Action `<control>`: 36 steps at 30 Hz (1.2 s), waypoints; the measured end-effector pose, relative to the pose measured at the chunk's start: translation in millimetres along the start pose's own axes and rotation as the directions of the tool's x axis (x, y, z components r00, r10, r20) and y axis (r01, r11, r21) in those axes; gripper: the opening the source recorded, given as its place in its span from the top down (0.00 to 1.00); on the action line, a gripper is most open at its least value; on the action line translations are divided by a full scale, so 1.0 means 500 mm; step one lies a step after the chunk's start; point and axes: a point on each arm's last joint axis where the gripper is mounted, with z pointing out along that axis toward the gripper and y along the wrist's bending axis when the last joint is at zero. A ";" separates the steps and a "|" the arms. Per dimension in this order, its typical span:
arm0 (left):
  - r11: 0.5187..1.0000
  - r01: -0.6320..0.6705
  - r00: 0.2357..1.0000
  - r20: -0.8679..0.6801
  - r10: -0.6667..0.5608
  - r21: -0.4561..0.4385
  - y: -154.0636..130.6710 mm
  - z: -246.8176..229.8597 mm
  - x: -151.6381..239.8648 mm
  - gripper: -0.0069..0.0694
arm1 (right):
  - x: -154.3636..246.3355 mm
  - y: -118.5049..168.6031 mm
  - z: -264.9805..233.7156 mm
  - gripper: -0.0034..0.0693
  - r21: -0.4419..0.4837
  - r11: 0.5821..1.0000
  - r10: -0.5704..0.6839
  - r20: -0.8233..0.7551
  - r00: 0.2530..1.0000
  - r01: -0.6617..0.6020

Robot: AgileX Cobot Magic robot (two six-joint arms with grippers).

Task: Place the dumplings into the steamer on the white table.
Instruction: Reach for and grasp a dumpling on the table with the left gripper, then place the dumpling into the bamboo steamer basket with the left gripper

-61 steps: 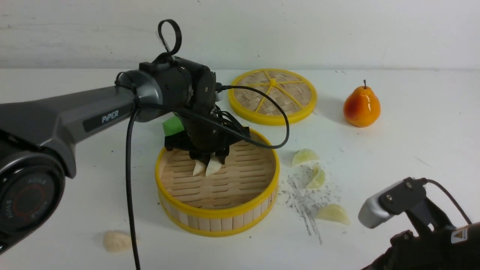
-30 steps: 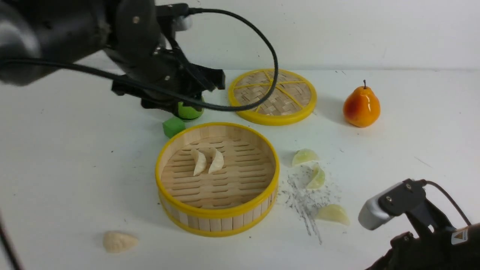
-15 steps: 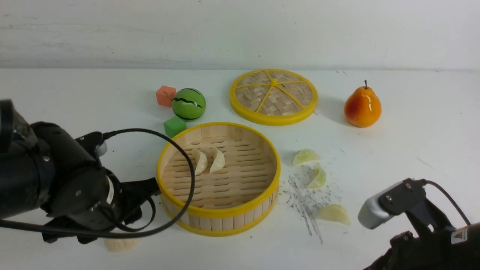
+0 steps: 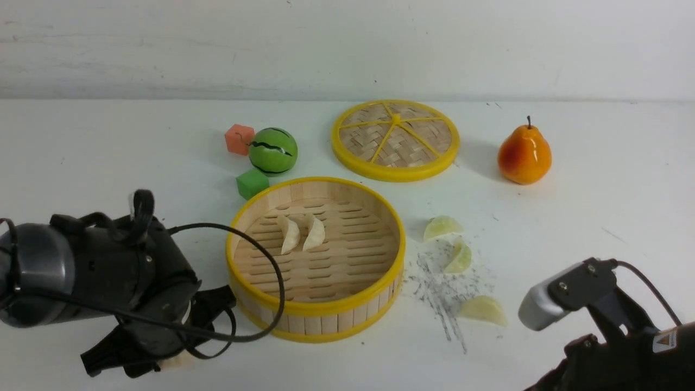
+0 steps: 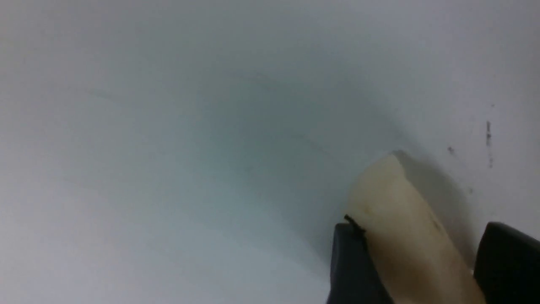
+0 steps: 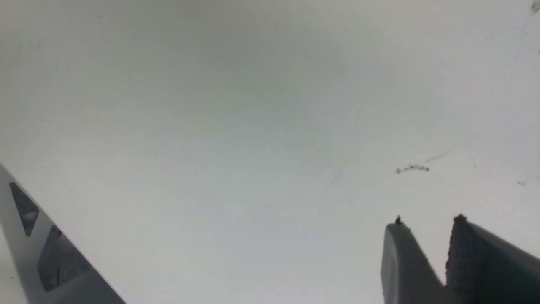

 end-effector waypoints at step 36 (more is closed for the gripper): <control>0.903 -0.420 0.902 0.146 0.406 0.088 -0.012 -0.091 -0.042 0.61 | -0.001 0.001 0.000 0.69 -0.007 1.000 0.012 0.005 1.000 -0.012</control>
